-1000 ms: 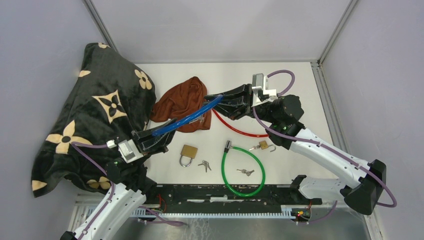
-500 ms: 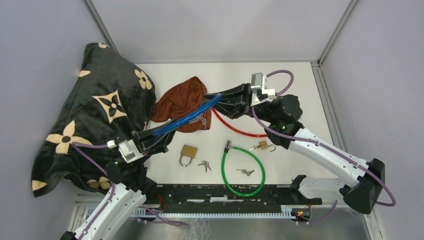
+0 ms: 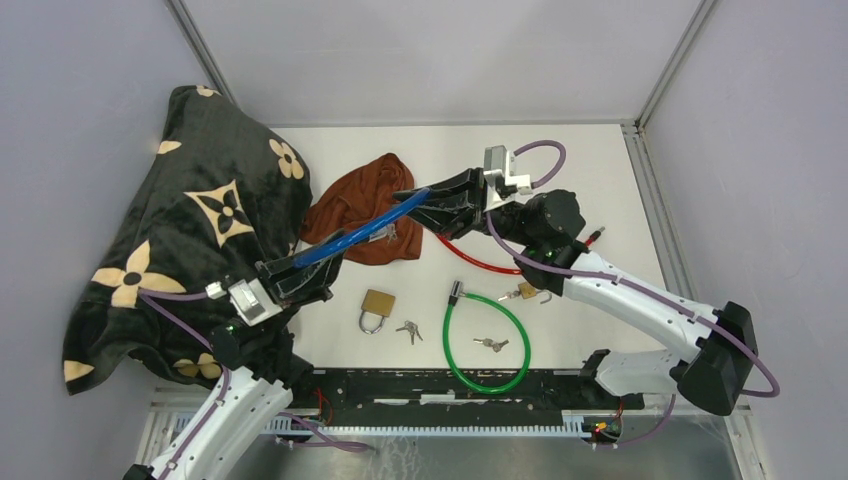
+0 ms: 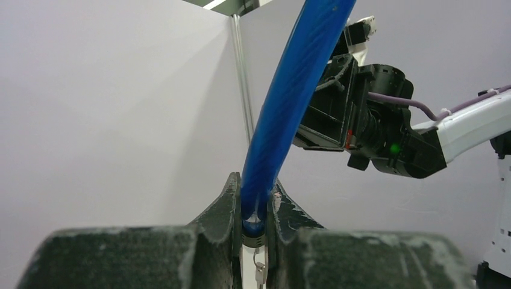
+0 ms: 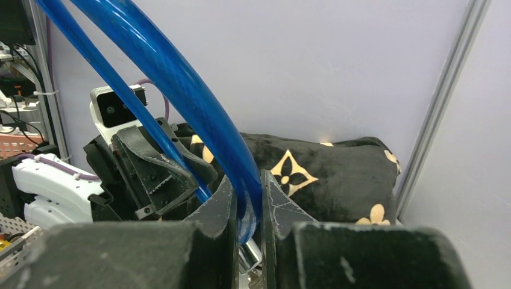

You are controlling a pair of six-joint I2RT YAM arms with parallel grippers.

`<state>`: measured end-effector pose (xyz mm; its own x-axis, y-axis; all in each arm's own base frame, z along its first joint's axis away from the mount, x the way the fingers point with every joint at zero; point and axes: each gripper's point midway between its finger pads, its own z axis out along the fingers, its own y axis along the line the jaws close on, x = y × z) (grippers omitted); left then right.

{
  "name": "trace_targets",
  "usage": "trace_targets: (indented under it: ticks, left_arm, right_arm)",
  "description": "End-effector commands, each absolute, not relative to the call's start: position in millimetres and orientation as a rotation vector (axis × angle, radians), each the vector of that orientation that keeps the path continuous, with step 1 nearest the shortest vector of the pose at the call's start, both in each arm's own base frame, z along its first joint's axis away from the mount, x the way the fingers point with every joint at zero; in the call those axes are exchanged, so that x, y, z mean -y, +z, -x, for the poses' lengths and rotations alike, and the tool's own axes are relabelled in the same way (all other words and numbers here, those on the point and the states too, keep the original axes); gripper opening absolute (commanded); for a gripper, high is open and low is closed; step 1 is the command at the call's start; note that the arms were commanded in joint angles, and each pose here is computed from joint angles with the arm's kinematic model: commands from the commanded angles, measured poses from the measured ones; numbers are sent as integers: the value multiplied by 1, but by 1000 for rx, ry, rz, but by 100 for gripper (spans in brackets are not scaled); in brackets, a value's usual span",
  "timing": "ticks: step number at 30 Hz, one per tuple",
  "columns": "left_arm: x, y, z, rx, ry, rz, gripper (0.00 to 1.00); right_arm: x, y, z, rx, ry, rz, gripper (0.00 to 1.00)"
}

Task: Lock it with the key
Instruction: Lock the lock.

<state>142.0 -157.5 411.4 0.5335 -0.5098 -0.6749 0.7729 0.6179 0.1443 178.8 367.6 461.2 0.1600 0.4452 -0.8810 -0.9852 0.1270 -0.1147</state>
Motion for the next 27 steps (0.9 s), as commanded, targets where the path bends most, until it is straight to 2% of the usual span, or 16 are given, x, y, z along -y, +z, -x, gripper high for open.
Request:
trace_targets:
  ticks: [1,8,10,11,14,21,27]
  left_arm:
    - [133,447,-131,-510,-782,-341,2]
    - [119,458,-131,-493,-765,-273,2]
    - [116,461,-129,-482,-763,-264,2]
    - [115,462,-128,-480,-766,-262,2]
    - [118,459,-130,-502,-780,-271,2]
    - [130,437,-140,-601,-815,-306,2]
    - [129,438,-142,-638,-851,-272,2]
  right_arm:
    - [-378,467,-158,-743,1324,869,0]
    - [-395,453,-152,-770,1406,907,0]
    - [-399,447,-156,-799,1411,912,4]
    - [-401,445,-156,-809,1417,913,9]
    - [-406,441,-154,-810,1444,944,32]
    - [-410,444,-156,-794,1402,989,43]
    - [-422,407,-161,-823,1240,1235,73]
